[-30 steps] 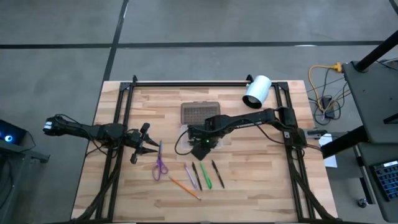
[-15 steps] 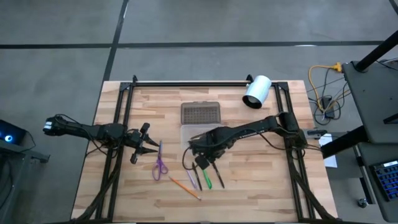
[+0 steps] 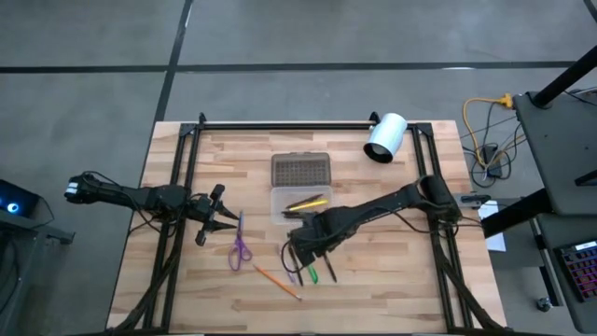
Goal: Pick & place school supplies into a supply box
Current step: Put the black pen into the supply box
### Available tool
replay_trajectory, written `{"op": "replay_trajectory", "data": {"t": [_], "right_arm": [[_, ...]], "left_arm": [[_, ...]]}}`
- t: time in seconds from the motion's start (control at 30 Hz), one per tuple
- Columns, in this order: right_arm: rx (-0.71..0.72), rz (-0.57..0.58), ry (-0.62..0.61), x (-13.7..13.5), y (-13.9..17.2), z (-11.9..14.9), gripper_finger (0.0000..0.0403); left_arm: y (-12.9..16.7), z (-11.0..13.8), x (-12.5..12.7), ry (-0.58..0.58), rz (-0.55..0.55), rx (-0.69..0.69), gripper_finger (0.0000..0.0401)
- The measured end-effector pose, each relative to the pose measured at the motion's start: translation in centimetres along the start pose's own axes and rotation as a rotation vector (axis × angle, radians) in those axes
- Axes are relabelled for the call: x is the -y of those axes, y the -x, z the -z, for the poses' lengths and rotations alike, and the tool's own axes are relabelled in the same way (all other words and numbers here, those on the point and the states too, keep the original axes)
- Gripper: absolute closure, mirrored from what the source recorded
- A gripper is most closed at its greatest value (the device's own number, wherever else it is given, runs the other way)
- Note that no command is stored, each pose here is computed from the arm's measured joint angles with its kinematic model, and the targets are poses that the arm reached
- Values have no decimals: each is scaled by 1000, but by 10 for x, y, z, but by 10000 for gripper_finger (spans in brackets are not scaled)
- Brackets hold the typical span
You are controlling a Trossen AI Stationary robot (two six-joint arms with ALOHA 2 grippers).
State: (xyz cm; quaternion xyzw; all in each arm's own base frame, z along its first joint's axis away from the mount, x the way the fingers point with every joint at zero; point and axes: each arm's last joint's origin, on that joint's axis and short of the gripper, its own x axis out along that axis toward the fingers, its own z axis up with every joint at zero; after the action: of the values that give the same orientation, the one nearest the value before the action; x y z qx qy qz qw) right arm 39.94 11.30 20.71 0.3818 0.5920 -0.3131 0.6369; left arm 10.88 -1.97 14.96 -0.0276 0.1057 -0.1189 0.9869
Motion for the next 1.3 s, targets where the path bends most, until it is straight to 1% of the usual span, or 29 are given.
{"op": "replay_trajectory", "data": {"t": [0.3, 0.37, 0.53, 0.73, 0.8, 0.87, 1.07, 1.3], "right_arm": [[14, 26, -35, -4, -5, 19, 317], [13, 30, -34, -4, -6, 22, 317], [9, 43, -84, -3, -12, 28, 326], [-29, 38, -108, 2, -28, 30, 335], [-26, 16, -107, 1, -33, 30, 335], [-25, 7, -102, 1, -36, 30, 333], [-15, 34, -90, 6, -42, 31, 324], [-9, -3, -78, 7, -53, 32, 317]], "left_arm": [[0, 0, 0, 0, 0, 0, 302], [0, 0, 0, 0, 0, 0, 302], [0, 0, 0, 0, 1, 0, 302], [0, 0, 0, 0, 0, 0, 302], [0, 0, 0, 0, 0, 0, 302], [0, 0, 0, 0, 0, 0, 302], [0, 0, 0, 0, 0, 0, 302], [0, 0, 0, 0, 0, 0, 302]]}}
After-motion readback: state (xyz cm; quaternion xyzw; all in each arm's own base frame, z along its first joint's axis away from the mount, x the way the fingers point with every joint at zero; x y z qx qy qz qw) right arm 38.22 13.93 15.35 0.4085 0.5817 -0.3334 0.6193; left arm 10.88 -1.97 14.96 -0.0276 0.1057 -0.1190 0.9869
